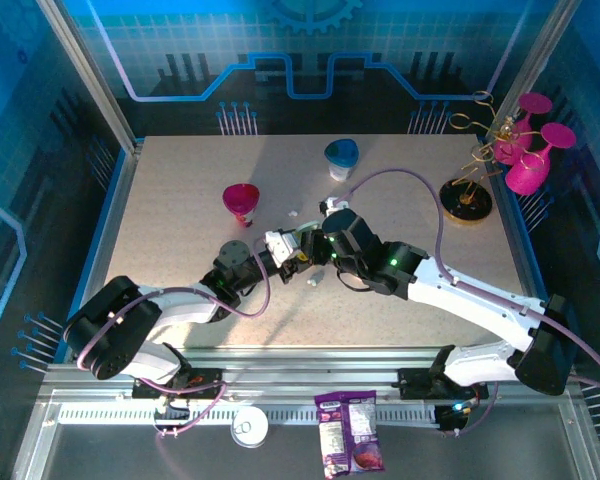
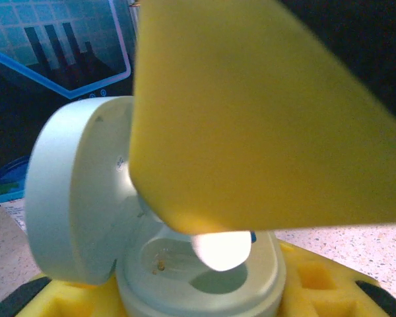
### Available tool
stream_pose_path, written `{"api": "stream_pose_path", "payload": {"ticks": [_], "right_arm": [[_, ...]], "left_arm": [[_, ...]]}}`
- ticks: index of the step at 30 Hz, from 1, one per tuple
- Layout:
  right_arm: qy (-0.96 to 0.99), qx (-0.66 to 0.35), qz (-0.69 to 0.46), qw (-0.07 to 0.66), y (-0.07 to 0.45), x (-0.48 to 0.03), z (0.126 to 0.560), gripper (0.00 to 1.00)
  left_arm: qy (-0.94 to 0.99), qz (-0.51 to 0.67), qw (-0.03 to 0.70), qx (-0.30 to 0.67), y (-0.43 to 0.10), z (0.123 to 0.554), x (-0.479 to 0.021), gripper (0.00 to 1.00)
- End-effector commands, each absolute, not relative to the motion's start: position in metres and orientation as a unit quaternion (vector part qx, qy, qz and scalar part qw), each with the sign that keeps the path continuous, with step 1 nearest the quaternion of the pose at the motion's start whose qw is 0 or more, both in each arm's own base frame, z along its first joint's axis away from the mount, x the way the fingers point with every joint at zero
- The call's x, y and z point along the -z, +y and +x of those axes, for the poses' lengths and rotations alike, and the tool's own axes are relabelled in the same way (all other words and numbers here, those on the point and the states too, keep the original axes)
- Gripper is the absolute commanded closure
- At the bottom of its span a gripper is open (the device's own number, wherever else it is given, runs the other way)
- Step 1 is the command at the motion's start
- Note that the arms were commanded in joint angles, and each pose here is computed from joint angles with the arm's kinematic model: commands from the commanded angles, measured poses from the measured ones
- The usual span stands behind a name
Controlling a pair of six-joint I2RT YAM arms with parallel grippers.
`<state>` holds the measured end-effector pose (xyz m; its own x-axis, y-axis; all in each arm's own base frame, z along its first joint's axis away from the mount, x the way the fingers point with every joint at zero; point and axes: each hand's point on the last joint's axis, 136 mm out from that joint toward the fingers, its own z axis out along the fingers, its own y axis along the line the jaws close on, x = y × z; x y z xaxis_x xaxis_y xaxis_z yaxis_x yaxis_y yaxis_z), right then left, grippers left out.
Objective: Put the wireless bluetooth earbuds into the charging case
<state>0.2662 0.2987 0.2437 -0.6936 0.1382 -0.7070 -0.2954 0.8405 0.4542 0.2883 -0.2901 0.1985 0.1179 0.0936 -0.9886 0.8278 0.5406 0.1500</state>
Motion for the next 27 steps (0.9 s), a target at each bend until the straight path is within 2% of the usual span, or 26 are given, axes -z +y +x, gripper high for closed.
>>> {"api": "stream_pose_path", "payload": {"ticks": [1, 27], "right_arm": [[0.868, -0.293, -0.052, 0.397, 0.309, -0.25, 0.266, 0.83], [0.873, -0.288, -0.057, 0.39, 0.304, -0.235, 0.261, 0.82]], "left_arm": [[0.568, 0.38, 0.671, 0.289, -0.294, 0.289, -0.227, 0.75], [0.57, 0.35, 0.683, 0.292, -0.289, 0.292, -0.244, 0.75]]}}
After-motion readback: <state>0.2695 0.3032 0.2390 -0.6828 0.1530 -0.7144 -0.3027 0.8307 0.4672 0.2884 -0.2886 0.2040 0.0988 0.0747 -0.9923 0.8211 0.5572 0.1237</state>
